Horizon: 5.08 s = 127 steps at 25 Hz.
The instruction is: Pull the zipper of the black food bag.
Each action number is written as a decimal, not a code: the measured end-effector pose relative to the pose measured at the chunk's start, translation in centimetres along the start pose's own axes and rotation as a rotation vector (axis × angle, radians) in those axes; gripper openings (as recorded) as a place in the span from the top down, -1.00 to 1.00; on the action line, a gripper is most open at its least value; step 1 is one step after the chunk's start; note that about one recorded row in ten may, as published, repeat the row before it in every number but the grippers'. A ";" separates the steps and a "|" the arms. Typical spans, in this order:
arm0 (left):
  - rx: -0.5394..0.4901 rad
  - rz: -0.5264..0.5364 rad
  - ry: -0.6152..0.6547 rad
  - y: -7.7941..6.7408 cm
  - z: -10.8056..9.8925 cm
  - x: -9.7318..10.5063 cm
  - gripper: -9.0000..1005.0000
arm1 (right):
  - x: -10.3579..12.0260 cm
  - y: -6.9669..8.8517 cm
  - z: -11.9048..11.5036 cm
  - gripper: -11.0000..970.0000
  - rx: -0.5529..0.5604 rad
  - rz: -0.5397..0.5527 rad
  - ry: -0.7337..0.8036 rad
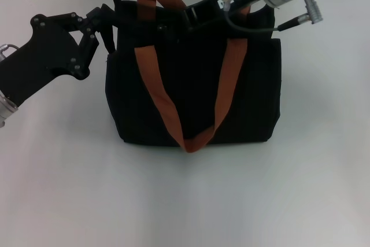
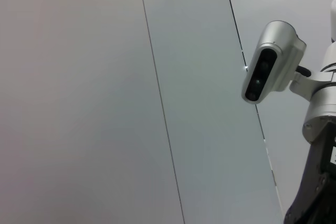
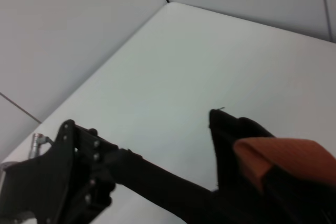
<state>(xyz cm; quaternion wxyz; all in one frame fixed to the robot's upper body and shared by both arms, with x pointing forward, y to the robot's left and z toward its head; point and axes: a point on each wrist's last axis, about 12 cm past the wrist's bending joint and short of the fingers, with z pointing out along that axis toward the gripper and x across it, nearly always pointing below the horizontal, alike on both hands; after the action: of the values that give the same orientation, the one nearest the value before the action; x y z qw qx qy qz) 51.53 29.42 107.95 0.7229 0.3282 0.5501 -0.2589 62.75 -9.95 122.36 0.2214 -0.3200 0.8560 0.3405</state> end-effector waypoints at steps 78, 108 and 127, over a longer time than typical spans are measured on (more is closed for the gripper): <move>-0.002 -0.022 -0.007 -0.3 -0.4 0.0 0.94 | 13.6 -5.4 -13.2 -0.40 -0.416 -0.258 -0.714; 0.008 -0.046 0.019 -0.4 -0.7 0.3 0.94 | 29.6 -5.6 -3.4 -0.68 -0.254 -0.551 -0.505; 0.002 -0.087 0.048 -0.1 -0.8 0.5 0.66 | 29.5 -5.8 -3.3 -0.68 -0.249 -0.546 -0.501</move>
<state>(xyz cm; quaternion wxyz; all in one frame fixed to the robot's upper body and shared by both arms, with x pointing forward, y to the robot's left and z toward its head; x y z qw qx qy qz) 51.05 29.93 107.34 0.6971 0.3108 0.5810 -0.2827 45.68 -27.30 104.45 0.4653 -0.4674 0.6109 0.4380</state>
